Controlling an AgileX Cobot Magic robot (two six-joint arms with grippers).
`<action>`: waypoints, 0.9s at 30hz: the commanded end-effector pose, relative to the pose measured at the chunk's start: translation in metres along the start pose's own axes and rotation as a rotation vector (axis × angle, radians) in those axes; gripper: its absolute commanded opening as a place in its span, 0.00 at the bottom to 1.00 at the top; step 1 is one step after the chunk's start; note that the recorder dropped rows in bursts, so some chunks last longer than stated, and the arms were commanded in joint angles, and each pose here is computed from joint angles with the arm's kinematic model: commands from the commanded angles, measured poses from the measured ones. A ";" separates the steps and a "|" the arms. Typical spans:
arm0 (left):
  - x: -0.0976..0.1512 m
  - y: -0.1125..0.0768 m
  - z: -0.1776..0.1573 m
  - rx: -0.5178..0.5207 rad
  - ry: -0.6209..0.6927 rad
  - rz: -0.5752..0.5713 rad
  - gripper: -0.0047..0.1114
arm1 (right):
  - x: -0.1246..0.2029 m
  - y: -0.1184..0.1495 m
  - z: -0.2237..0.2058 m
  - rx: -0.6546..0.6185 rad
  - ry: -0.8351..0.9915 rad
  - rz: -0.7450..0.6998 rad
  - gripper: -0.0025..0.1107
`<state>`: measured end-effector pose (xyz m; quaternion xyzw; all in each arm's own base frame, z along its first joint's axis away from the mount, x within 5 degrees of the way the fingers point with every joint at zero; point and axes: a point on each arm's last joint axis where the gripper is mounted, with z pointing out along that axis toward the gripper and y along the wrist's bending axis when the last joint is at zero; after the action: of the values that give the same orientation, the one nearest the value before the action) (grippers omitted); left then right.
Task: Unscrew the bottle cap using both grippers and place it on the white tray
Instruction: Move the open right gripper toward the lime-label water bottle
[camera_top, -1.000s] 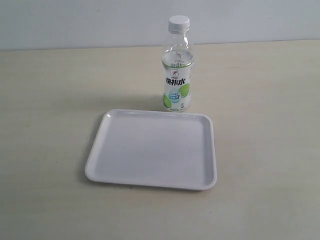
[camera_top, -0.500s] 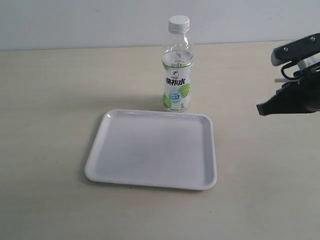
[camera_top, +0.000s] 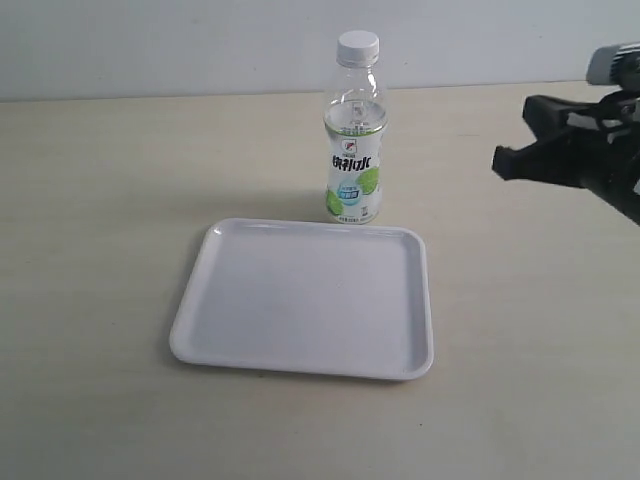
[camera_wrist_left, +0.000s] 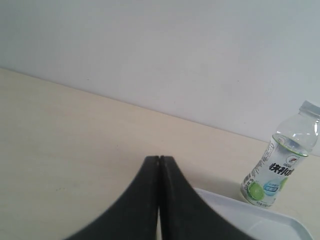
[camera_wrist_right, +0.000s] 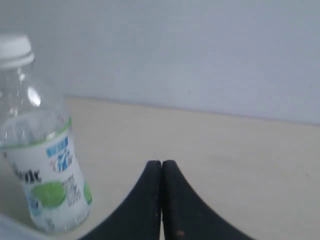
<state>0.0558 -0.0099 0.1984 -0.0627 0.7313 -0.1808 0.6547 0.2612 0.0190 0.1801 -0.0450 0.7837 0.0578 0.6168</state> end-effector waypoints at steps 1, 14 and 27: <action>0.000 0.000 0.000 0.001 -0.005 -0.004 0.05 | 0.013 0.004 0.000 -0.077 0.142 -0.145 0.02; 0.000 0.000 0.000 0.001 -0.005 -0.004 0.05 | 0.036 0.031 0.025 -0.445 0.137 -0.200 0.02; 0.000 0.000 0.000 0.000 -0.003 -0.004 0.05 | 0.050 0.027 0.067 -0.455 0.144 -0.219 0.61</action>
<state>0.0558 -0.0099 0.1984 -0.0627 0.7313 -0.1808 0.6547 0.3039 0.0543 0.1188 -0.2665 0.7890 0.1601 0.5300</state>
